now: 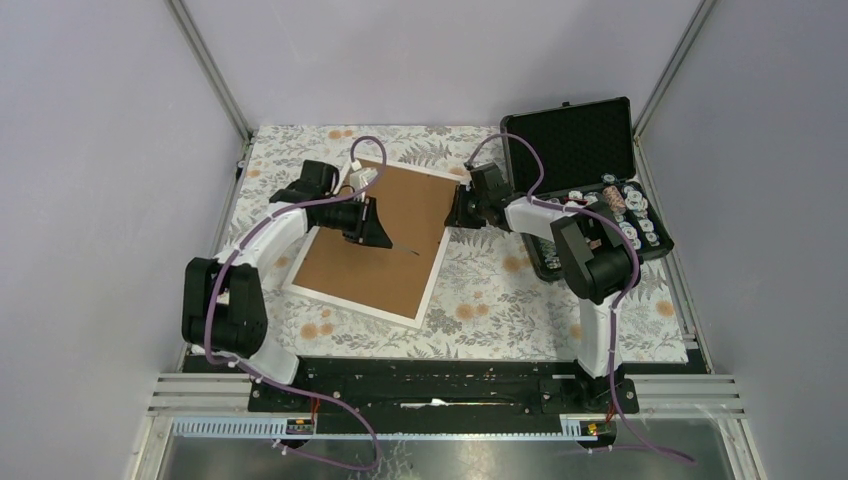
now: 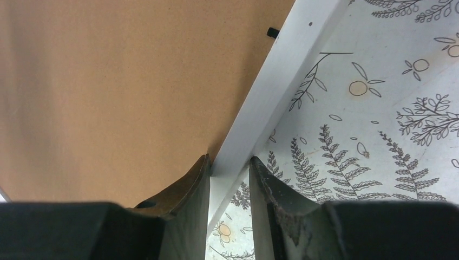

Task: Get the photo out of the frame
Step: Adjust the photo frame at the center of the board.

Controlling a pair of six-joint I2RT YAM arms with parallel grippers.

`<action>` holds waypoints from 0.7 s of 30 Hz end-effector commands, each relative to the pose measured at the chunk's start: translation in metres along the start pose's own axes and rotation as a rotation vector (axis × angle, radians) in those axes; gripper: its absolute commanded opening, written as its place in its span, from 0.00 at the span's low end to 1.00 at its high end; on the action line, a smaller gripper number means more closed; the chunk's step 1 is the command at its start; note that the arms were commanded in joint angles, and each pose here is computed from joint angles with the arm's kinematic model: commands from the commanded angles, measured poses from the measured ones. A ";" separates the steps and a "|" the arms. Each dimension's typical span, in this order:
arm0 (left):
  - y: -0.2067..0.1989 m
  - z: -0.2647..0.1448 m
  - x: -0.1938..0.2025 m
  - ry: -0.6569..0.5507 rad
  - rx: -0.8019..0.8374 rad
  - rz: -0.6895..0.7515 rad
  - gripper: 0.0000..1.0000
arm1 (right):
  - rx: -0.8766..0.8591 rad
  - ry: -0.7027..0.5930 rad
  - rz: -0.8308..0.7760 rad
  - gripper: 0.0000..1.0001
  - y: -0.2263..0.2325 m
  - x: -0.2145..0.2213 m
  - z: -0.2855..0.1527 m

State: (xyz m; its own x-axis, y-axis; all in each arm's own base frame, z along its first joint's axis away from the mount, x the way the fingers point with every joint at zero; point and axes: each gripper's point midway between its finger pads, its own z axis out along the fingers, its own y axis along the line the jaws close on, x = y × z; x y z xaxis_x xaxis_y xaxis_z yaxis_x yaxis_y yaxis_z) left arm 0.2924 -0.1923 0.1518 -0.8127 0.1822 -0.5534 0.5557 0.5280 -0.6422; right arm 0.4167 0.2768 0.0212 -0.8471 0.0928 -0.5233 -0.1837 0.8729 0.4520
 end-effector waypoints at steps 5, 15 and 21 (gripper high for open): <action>0.008 0.022 -0.011 -0.025 0.041 0.098 0.00 | -0.059 0.256 -0.156 0.13 -0.001 0.068 0.006; 0.022 0.034 -0.012 -0.047 0.047 0.177 0.00 | -0.166 0.366 -0.233 0.10 0.013 0.074 0.011; 0.047 0.033 -0.005 -0.073 0.101 0.223 0.00 | -0.121 0.413 -0.131 0.16 0.011 0.081 0.010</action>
State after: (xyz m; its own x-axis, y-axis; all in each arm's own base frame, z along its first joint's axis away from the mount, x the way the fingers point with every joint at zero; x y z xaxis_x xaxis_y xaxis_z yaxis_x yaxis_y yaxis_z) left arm 0.3143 -0.2045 0.1102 -0.7373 0.2427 -0.6305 0.6594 0.4615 -0.5934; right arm 0.4158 0.3085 0.0235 -0.8497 -0.1370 -0.5091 -0.4090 0.7806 0.4726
